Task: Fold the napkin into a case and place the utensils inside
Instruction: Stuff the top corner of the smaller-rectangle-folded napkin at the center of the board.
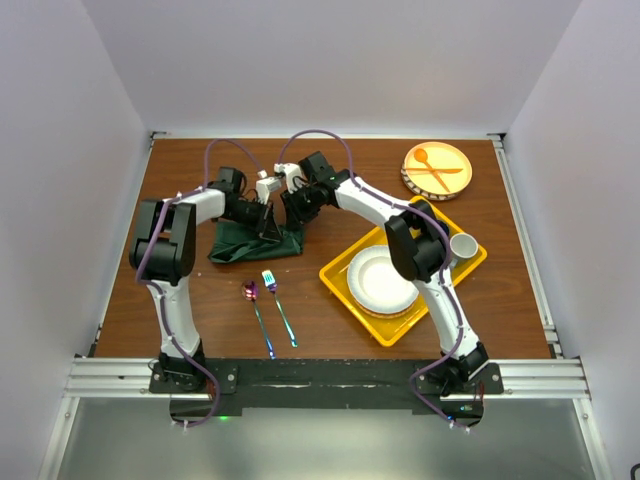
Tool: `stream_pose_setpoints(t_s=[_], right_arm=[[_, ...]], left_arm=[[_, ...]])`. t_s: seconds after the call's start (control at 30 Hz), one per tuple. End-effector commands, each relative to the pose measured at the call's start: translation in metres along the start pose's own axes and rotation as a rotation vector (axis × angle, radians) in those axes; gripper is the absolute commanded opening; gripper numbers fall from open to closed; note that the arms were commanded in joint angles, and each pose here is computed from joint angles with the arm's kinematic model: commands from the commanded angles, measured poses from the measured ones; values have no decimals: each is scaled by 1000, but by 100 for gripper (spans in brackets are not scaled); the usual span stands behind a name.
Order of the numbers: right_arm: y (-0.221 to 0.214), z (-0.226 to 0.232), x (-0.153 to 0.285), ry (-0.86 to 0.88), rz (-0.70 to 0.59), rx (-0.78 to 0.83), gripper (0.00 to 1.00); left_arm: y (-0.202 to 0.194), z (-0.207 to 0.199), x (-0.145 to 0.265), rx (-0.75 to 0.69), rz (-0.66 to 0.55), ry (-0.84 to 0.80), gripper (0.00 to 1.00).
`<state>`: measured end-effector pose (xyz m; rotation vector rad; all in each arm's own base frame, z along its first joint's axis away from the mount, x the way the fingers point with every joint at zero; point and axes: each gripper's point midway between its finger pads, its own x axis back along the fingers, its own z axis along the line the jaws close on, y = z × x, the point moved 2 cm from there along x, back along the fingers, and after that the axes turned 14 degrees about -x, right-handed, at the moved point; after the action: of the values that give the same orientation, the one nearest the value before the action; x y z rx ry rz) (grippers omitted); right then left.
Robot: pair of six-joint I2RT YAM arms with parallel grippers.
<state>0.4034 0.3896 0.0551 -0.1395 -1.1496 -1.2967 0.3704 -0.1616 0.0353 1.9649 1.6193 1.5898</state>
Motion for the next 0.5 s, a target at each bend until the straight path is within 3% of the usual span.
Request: stream_pose_setpoints(t_s=[0.0,0.13,0.27,0.47], right_arm=[[4,15,8,-2,-5,88,24],[6,14,9,-14,-9,102,17],[7,20,12,6,-2,93,23],[14,32,28,37,-73,72,23]], left_arm=[[-20,15,-5,49,51,40,0],[-20,16,-5,70,45,37,0],[-22,17,-6,93,40,32,0],[-24,17,-6,102,38,27,0]])
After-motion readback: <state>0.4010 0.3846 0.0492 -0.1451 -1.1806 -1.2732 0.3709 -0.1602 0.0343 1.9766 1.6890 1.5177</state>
